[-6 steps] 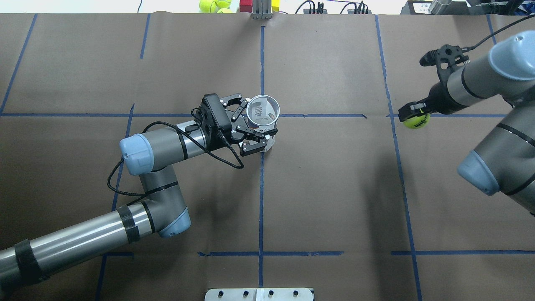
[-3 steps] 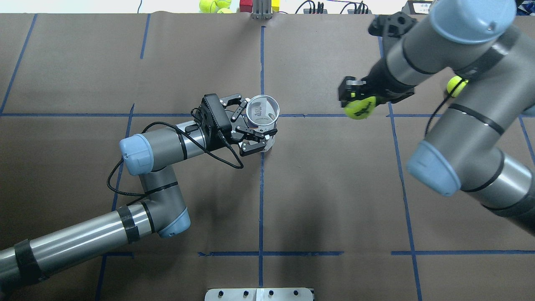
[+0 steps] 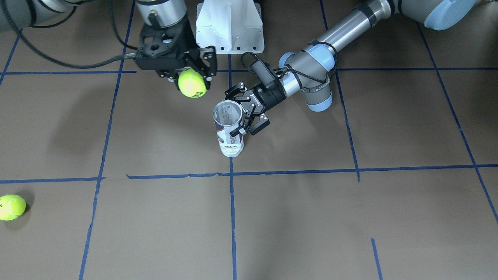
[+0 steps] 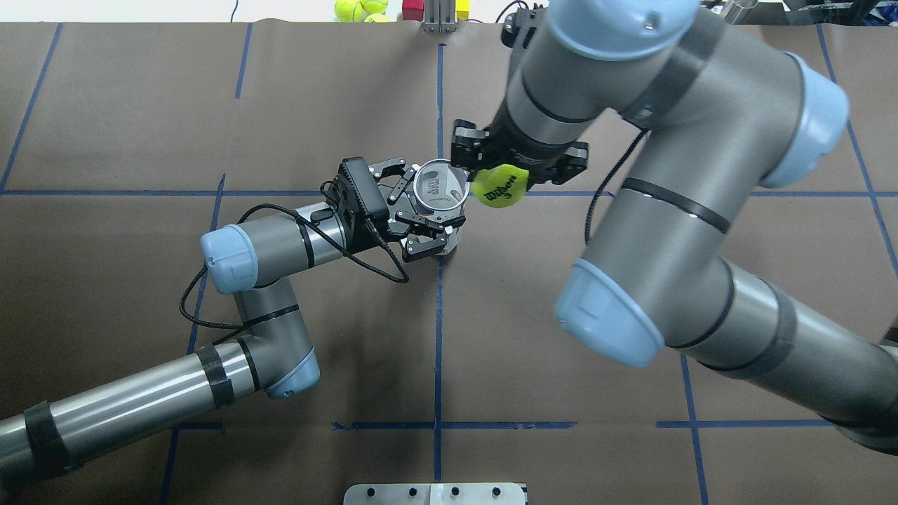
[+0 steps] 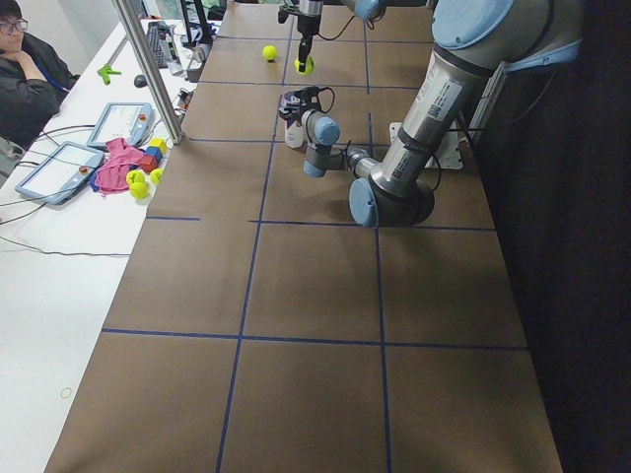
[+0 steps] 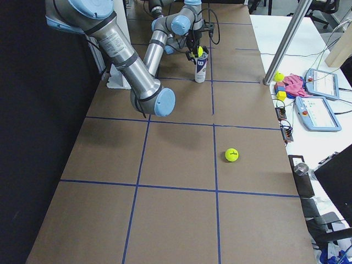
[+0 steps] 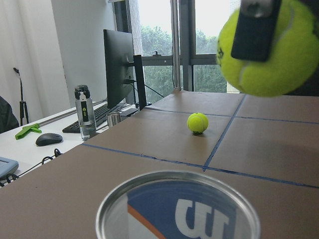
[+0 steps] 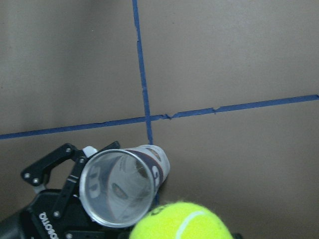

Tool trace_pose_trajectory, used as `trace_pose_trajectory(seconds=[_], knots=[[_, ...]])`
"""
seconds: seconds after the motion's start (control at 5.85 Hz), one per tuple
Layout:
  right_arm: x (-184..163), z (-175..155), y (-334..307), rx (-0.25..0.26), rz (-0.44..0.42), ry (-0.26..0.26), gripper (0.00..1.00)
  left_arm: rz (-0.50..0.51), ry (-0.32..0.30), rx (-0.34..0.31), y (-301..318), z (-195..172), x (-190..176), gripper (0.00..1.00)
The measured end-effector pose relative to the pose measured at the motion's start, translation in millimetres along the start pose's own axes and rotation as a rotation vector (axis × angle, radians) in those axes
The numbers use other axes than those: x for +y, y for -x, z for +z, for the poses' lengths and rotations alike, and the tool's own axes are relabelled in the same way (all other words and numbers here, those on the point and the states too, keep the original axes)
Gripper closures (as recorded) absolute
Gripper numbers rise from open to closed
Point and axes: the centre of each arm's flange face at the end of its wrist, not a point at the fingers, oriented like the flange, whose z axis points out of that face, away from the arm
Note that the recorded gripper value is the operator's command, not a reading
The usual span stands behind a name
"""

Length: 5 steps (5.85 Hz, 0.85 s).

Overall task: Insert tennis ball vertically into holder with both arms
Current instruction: 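Carry the ball with the right gripper above the can's opening, then open the right gripper to drop the ball into the can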

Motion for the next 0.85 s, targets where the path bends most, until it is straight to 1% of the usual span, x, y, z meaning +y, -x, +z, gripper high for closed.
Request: trace_pose_trajectory(seconds=[0.17, 0.34, 0.68, 0.85], knots=[[-6.3, 8.0, 30.7, 0.022, 0.012, -0.003, 0.89, 0.0, 0.001, 0.0, -0.4, 0.2, 0.1, 0.13], [-9.0, 18.9, 48.3, 0.044, 0.013, -0.006, 0.81, 0.0, 0.001, 0.001, -0.8, 0.4, 0.0, 0.13], [-4.0, 33.1, 59.5, 0.064, -0.002, -0.01, 0.19, -0.001, 0.003, 0.001, -0.8, 0.3, 1.0, 0.13], [-2.6, 37.2, 60.5, 0.069, -0.01, -0.008, 0.02, -0.001, 0.003, 0.0, -0.6, 0.2, 1.4, 0.13]])
